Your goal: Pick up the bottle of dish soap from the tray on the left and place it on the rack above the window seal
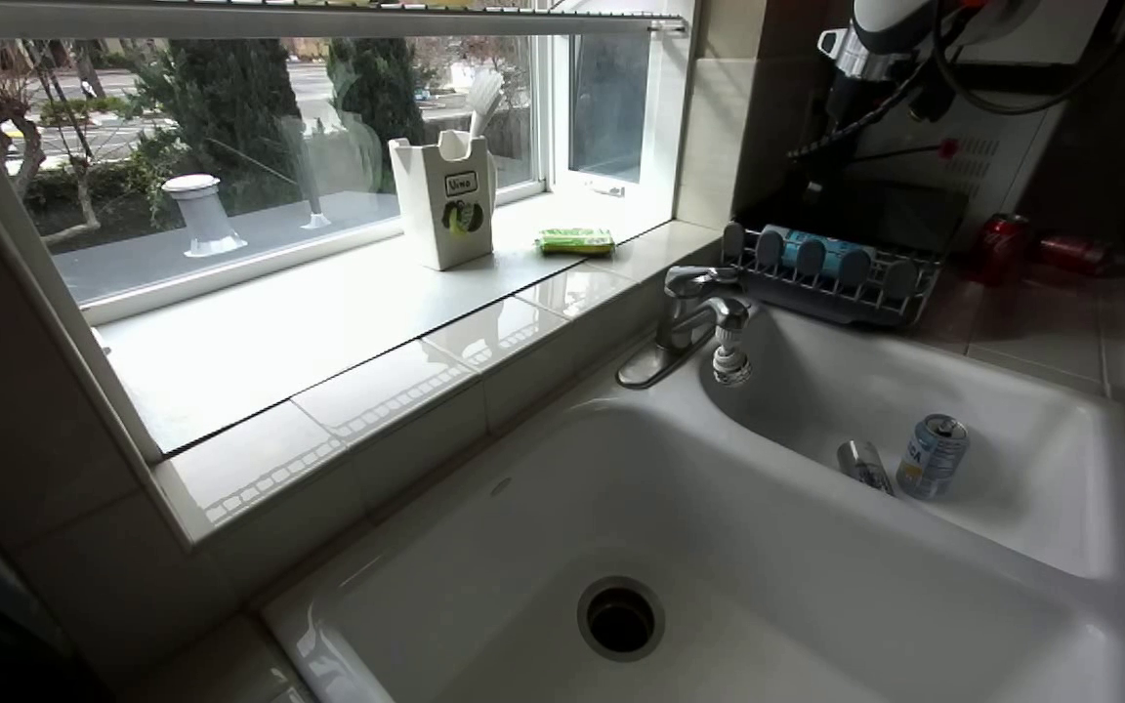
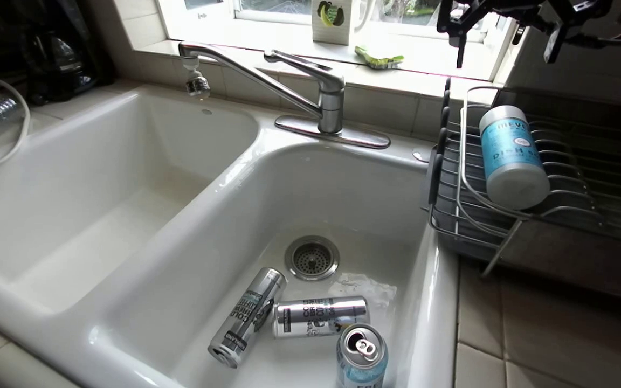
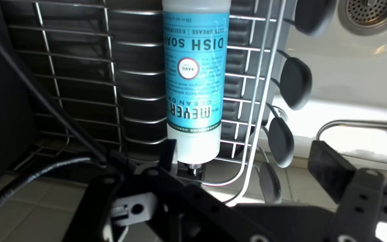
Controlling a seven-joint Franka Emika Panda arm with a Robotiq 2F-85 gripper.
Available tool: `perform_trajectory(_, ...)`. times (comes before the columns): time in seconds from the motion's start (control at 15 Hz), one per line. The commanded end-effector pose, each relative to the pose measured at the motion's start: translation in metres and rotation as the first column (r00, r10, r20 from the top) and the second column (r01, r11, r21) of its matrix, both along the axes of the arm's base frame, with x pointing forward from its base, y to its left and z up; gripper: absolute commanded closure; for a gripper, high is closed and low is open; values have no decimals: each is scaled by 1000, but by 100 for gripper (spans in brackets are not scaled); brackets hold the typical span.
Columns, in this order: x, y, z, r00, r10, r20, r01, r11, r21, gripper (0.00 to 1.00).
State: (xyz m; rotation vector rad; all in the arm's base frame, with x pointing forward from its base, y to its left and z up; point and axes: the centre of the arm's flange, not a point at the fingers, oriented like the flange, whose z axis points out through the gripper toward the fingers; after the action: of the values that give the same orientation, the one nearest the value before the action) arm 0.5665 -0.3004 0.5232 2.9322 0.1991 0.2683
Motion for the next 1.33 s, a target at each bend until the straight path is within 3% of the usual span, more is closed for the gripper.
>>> perform_trajectory(0.0,0,0,1,1000,1,2,-1,1000,-1,0)
perform_trajectory(0.27,12,-40,-19,999,-46,18,44,996,81,0)
perform_trajectory(0.47,30,-50,-32,999,-47,23,44,992,117,0)
perform_trajectory(0.93,65,-62,-62,999,-35,17,33,993,110,0)
perform_trajectory(1.27,62,-84,-76,999,-51,-7,51,993,110,0)
